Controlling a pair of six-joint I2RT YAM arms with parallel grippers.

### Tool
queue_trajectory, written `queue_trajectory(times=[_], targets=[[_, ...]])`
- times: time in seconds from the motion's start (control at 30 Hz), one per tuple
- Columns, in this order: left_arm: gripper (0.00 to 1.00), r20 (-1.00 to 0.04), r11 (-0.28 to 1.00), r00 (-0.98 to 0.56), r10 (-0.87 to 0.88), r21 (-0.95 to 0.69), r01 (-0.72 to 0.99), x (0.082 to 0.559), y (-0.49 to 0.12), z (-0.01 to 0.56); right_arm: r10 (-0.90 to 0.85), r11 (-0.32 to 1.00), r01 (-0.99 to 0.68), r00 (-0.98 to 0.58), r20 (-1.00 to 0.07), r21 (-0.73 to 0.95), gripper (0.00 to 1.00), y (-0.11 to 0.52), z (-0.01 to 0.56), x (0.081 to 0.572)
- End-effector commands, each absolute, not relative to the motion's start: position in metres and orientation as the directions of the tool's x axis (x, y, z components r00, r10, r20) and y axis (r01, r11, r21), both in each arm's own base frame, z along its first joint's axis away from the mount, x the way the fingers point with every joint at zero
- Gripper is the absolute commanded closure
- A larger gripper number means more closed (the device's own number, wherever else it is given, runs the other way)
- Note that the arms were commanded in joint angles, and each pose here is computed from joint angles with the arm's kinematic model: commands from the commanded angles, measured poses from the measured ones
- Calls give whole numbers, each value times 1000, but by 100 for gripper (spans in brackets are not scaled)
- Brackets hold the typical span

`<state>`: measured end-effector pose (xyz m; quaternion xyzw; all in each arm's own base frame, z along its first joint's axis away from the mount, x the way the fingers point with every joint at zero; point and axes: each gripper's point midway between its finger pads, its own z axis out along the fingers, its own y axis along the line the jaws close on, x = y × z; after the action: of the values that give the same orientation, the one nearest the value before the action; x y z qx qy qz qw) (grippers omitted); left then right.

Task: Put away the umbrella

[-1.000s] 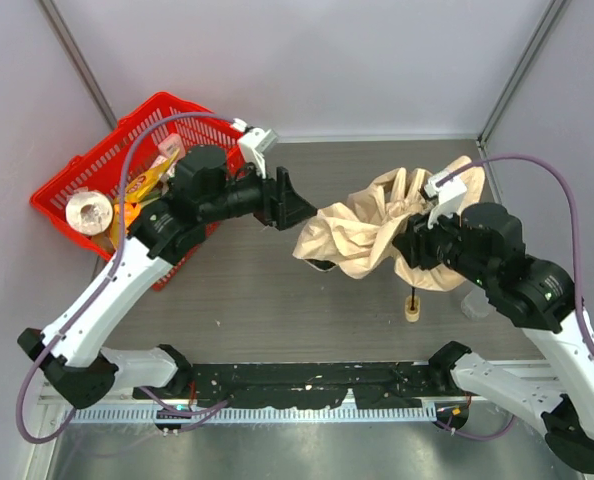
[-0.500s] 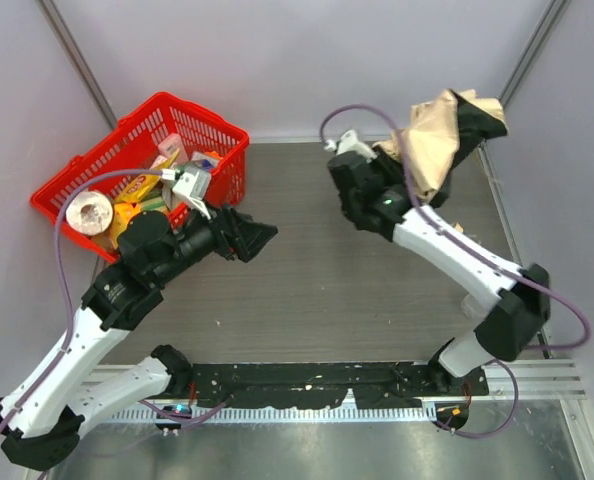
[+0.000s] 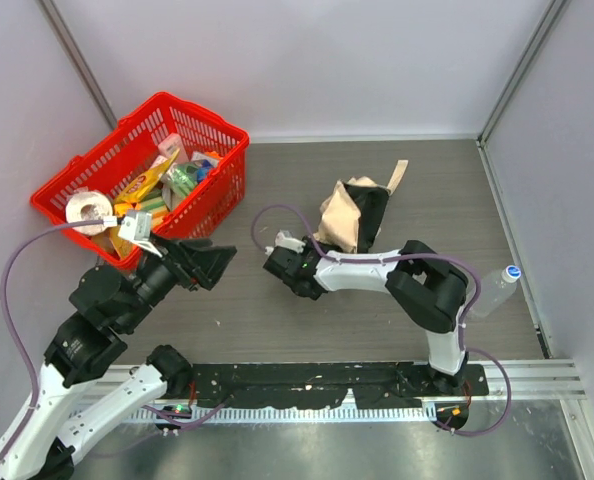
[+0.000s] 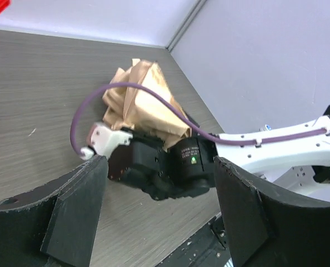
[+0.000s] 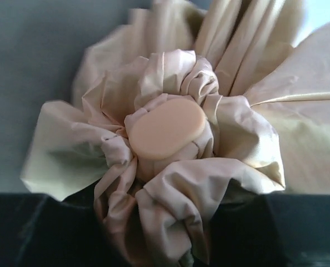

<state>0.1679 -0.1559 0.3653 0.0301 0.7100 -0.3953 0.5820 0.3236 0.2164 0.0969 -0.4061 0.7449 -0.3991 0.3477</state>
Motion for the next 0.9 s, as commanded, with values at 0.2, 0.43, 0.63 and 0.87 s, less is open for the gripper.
queue_trajectory(times=[0.2, 0.43, 0.63, 0.87], targets=[[22, -794, 718, -388, -468, -597, 357, 176, -146, 322, -854, 463, -883, -469, -226, 82, 99, 293, -1, 185], [31, -730, 658, -495, -471, -665, 354, 167, -163, 300, -802, 459, -778, -571, -177, 429, 99, 295, -14, 158], [31, -614, 524, -662, -430, -767, 371, 153, -203, 272, -764, 398, -719, -604, -227, 570, 99, 300, -5, 157], [23, -525, 501, -745, -411, -813, 296, 163, -233, 227, -750, 400, -715, -615, -243, 574, 99, 297, -13, 166]])
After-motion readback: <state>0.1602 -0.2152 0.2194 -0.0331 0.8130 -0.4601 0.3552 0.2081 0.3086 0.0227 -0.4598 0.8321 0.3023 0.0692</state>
